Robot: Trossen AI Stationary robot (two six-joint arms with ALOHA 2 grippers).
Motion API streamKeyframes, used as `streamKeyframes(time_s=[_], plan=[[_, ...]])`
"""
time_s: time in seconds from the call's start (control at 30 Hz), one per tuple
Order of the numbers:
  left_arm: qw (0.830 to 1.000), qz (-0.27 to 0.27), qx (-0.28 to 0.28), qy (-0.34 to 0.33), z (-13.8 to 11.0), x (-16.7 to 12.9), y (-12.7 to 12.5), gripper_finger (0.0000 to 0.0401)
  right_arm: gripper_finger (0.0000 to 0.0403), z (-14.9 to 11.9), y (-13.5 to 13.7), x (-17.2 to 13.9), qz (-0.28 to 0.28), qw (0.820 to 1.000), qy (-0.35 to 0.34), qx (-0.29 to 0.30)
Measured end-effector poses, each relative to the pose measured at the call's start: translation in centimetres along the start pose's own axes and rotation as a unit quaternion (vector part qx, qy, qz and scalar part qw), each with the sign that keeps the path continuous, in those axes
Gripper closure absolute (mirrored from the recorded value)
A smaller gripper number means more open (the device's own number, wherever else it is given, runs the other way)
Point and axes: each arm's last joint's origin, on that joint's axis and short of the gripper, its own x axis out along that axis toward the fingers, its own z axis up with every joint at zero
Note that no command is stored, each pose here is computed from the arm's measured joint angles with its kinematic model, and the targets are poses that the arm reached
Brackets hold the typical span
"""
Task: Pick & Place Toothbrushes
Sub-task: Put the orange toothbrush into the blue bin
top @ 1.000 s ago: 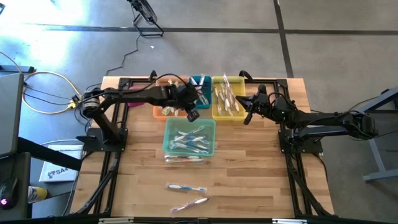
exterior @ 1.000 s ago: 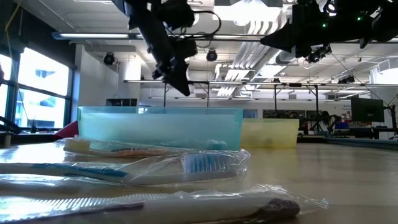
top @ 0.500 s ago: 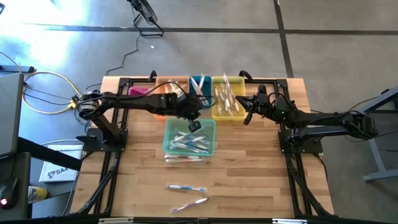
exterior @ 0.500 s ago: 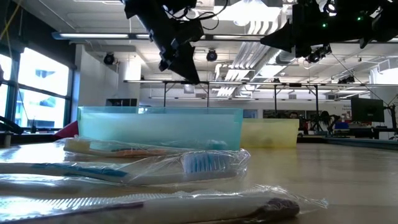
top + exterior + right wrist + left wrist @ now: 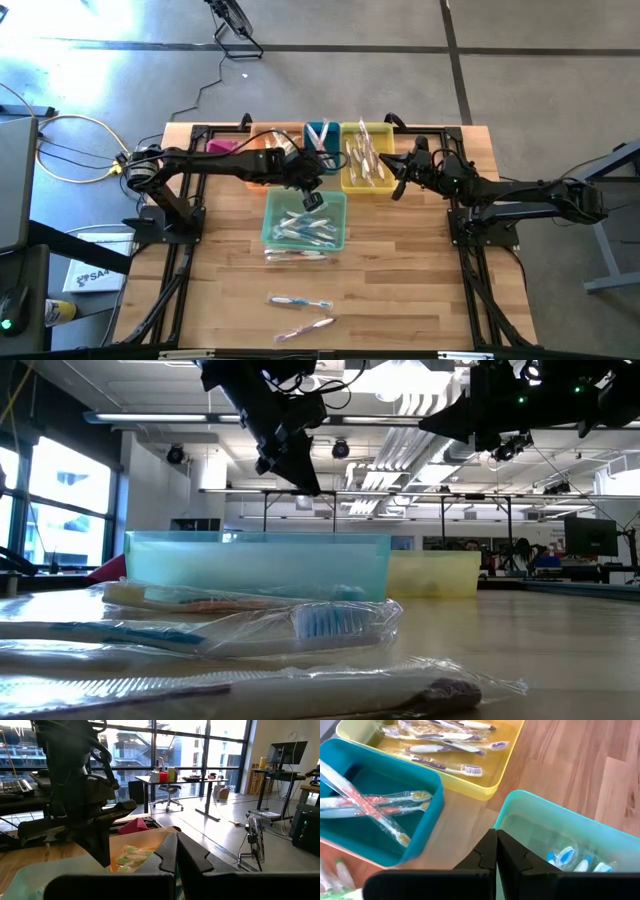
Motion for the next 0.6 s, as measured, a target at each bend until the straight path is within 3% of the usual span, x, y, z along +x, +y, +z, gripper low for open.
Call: streamKeyframes(time_s=[0.27, 0.5, 0.6], plan=[[0.999, 0.003, 0.052, -0.003, 0.1, 0.0, 0.0, 0.0401, 0.0401, 0.2, 0.0, 0.0, -0.002, 1.0, -0.009, 0.0], [0.984, -0.102, 0.142, -0.035, 0.6, -0.6, -0.9, 0.0401, 0.0401, 0.2, 0.0, 0.0, -0.002, 1.0, -0.008, -0.003], [0.983, -0.104, 0.146, -0.031, 0.6, -1.2, -0.7, 0.0401, 0.0401, 0.3, 0.0, 0.0, -0.002, 1.0, -0.015, -0.013]])
